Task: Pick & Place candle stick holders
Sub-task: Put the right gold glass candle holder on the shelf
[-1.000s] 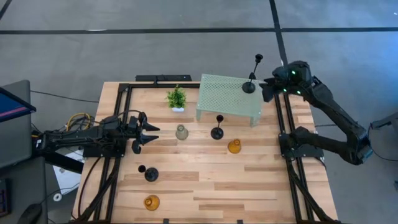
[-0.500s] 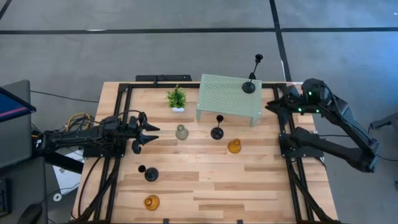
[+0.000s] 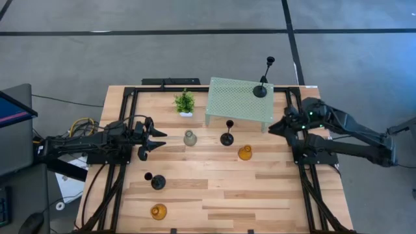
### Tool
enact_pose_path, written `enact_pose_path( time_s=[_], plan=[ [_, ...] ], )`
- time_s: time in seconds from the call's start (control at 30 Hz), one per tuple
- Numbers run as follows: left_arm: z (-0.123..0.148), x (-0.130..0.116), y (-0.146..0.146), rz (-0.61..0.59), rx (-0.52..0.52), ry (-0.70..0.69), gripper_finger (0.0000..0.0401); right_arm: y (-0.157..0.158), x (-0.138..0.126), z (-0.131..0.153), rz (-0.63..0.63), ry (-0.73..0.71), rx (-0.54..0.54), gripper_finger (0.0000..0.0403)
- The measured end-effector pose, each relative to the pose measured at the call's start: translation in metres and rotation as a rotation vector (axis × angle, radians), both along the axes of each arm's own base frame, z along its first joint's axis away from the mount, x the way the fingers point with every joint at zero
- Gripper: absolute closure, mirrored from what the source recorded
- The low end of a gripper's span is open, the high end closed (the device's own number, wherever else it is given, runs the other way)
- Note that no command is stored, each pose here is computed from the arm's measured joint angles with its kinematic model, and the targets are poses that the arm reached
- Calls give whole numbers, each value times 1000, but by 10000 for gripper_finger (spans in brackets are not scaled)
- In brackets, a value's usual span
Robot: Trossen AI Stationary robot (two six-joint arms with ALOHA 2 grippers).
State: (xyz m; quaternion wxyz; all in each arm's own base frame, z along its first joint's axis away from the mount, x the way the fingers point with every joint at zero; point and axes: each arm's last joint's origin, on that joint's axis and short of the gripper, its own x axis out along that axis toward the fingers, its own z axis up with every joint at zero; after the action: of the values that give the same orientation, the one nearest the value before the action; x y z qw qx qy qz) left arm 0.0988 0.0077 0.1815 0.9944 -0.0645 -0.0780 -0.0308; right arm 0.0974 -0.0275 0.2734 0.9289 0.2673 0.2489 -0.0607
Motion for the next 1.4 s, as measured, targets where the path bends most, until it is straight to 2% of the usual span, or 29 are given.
enact_pose_path(
  time_s=[0.27,0.47,0.73,1.0,1.27,1.4],
  plan=[
    [0,0,0,0,0,0,219,8,27,-15,92,-110,-72,295],
    [0,0,0,0,0,0,219,19,41,-23,76,-34,-139,295],
    [0,0,0,0,0,0,219,41,59,-29,144,-12,-194,295],
    [0,0,0,0,0,0,219,61,68,-39,107,44,-180,295],
    [0,0,0,0,0,0,219,80,73,-55,97,161,-55,295],
    [0,0,0,0,0,0,219,86,76,-63,99,216,-36,295]
  ],
)
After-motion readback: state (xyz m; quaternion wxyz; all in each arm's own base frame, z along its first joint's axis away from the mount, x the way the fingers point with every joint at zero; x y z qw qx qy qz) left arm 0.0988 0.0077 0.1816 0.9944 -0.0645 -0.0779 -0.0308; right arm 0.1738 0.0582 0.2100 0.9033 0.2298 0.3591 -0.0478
